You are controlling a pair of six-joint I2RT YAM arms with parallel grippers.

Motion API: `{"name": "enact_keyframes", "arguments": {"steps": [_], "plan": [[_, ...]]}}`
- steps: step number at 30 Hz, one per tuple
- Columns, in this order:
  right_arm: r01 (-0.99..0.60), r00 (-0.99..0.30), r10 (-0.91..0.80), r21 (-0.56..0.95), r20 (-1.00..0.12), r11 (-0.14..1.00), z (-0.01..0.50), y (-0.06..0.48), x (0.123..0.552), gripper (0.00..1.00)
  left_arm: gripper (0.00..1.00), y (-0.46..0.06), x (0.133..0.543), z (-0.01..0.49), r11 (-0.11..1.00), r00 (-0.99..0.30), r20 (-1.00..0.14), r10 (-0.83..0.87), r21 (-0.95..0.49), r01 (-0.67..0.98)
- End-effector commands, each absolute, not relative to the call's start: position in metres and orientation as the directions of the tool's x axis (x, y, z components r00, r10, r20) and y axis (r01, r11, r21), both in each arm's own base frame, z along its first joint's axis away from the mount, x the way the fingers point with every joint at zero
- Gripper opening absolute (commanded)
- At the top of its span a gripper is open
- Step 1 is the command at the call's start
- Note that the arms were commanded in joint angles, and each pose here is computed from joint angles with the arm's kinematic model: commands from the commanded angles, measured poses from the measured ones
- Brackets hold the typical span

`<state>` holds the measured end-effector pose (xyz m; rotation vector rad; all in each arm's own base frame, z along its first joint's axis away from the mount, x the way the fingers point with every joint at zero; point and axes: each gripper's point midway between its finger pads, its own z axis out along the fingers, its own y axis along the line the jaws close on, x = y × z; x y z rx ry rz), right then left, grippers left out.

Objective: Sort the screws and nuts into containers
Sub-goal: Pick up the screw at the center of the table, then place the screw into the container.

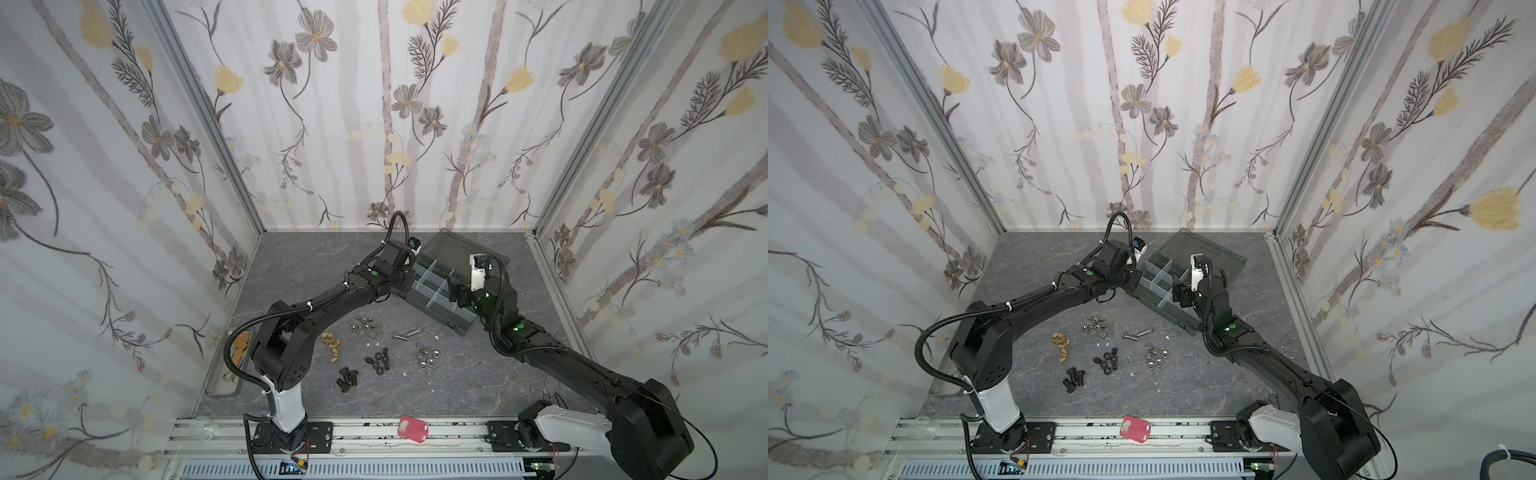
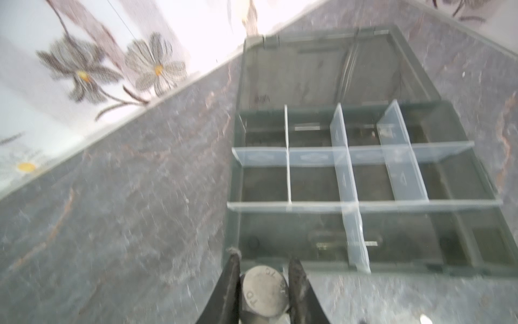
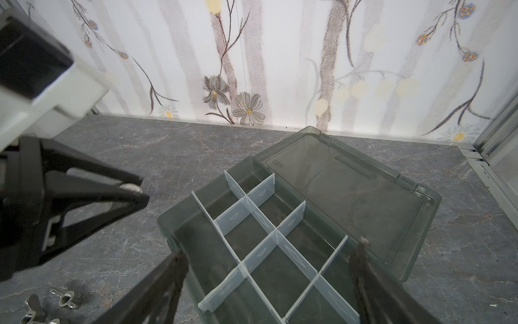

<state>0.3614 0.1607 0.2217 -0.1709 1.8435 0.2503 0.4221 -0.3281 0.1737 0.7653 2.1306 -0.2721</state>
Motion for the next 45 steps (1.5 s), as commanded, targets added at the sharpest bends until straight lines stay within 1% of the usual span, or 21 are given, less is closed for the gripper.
{"name": "enact_keyframes", "arguments": {"steps": [1,5,8,14,20,22,28,29,31,33,35,38,39,42,45], "plan": [[-0.233,-0.24,0.038,0.095,-0.97,0.968,0.232,0.158,0.364,0.9,0.08,-0.35,0.435,0.171,0.746,-0.42,-0.789,0.449,0.073,0.662],[-0.233,-0.24,0.04,0.097,-0.97,0.968,0.232,0.157,0.362,0.9,0.09,-0.356,0.454,0.154,0.752,-0.426,-0.793,0.436,0.062,0.656],[-0.232,-0.238,0.038,0.095,-0.97,0.968,0.233,0.156,0.361,0.9,0.09,-0.351,0.459,0.138,0.764,-0.452,-0.78,0.433,0.051,0.644],[-0.226,-0.236,0.036,0.091,-0.971,0.97,0.232,0.152,0.359,0.9,0.1,-0.331,0.458,0.118,0.789,-0.476,-0.782,0.402,0.033,0.613],[-0.236,-0.248,0.03,0.09,-0.968,0.968,0.229,0.156,0.363,0.9,0.12,-0.334,0.457,0.107,0.787,-0.482,-0.786,0.387,0.01,0.617],[-0.241,-0.248,0.033,0.094,-0.968,0.966,0.231,0.157,0.364,0.9,0.21,-0.334,0.457,0.102,0.786,-0.486,-0.781,0.393,0.012,0.618],[-0.244,-0.253,0.029,0.093,-0.967,0.965,0.229,0.159,0.366,0.9,0.23,-0.335,0.459,0.098,0.779,-0.47,-0.782,0.41,0.031,0.627],[-0.245,-0.253,0.029,0.093,-0.967,0.965,0.229,0.159,0.366,0.9,0.26,-0.335,0.459,0.098,0.779,-0.47,-0.782,0.411,0.033,0.626],[-0.247,-0.257,0.029,0.094,-0.966,0.964,0.229,0.16,0.367,0.9,0.43,-0.335,0.46,0.097,0.78,-0.473,-0.78,0.41,0.031,0.625],[-0.252,-0.262,0.028,0.096,-0.965,0.963,0.228,0.161,0.367,0.9,0.45,-0.334,0.458,0.098,0.782,-0.477,-0.779,0.407,0.027,0.623],[-0.27,-0.274,0.016,0.093,-0.962,0.958,0.226,0.164,0.366,0.9,0.52,-0.333,0.457,0.107,0.788,-0.478,-0.785,0.395,0.021,0.616],[-0.295,-0.299,-0.003,0.09,-0.954,0.951,0.22,0.168,0.363,0.89,0.53,-0.33,0.452,0.133,0.791,-0.452,-0.815,0.363,0.013,0.611],[-0.328,-0.302,-0.015,0.089,-0.953,0.94,0.22,0.173,0.36,0.89,0.53,-0.326,0.452,0.148,0.804,-0.442,-0.831,0.338,0.011,0.595],[-0.49,-0.32,-0.087,0.087,-0.943,0.867,0.21,0.199,0.342,0.88,0.54,-0.317,0.44,0.196,0.817,-0.387,-0.89,0.239,-0.031,0.575],[-0.604,-0.397,-0.153,0.132,-0.905,0.786,0.189,0.228,0.323,0.83,0.55,-0.295,0.414,0.222,0.825,-0.361,-0.923,0.135,-0.098,0.557]]}}
